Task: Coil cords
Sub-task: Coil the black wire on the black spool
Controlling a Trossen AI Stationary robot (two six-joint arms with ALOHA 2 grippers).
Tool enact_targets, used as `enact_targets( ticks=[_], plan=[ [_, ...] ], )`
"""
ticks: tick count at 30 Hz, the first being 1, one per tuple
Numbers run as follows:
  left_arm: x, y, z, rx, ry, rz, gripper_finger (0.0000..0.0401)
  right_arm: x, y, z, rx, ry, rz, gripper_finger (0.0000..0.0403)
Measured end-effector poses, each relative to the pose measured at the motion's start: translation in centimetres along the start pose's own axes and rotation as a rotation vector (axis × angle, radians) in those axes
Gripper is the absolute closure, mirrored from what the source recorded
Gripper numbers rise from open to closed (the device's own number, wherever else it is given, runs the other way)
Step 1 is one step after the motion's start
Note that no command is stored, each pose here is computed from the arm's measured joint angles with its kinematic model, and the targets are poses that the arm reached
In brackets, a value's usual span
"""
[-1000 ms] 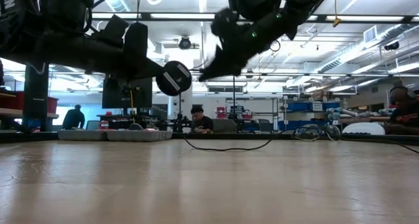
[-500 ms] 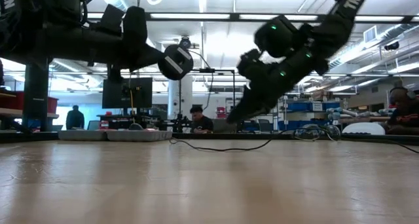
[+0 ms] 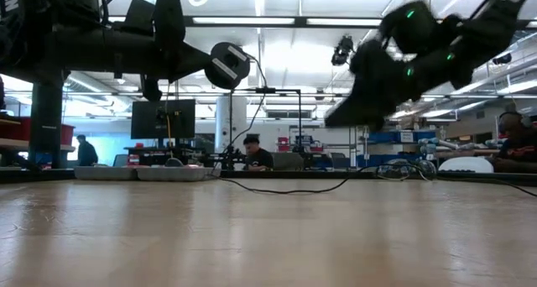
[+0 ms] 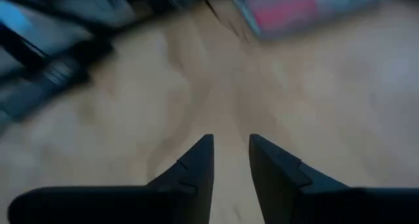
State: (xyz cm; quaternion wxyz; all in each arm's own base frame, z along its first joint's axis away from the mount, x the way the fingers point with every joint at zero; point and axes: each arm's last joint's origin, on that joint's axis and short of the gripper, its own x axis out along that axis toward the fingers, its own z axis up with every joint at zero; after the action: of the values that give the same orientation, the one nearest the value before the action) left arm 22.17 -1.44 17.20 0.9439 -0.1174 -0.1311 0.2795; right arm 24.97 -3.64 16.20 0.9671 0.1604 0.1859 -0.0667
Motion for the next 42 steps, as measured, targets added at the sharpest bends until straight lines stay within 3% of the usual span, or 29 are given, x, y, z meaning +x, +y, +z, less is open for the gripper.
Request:
enact_targets(
  ticks=[4,7,14,21,26,36,42],
  plan=[
    [0.0,0.0,0.0,0.004,0.002,-0.005,0.0401,-1.4,1.3,1.2,-0.083,-0.196,0.083,0.0307],
    [0.0,0.0,0.0,0.031,0.004,-0.008,0.0401,-0.9,1.6,1.4,-0.086,-0.3,0.083,0.0307],
    [0.0,-0.1,0.0,0.05,0.004,-0.021,0.0401,4.6,2.5,1.0,-0.102,-0.292,0.192,0.0307],
    [0.0,-0.2,0.0,0.055,0.01,-0.072,0.0401,8.4,2.4,2.9,-0.13,-0.358,0.207,0.0312],
    [0.0,-0.3,-0.1,0.058,0.019,-0.118,0.0401,9.4,1.5,4.0,-0.114,-0.331,0.191,0.0314],
    [0.0,-0.3,-0.4,0.073,0.04,-0.126,0.0401,9.7,1.6,5.3,-0.144,-0.34,0.29,0.0327],
    [0.0,-0.3,-0.5,0.08,0.055,-0.119,0.0401,9.6,1.5,5.4,-0.156,-0.336,0.299,0.039]
  ],
)
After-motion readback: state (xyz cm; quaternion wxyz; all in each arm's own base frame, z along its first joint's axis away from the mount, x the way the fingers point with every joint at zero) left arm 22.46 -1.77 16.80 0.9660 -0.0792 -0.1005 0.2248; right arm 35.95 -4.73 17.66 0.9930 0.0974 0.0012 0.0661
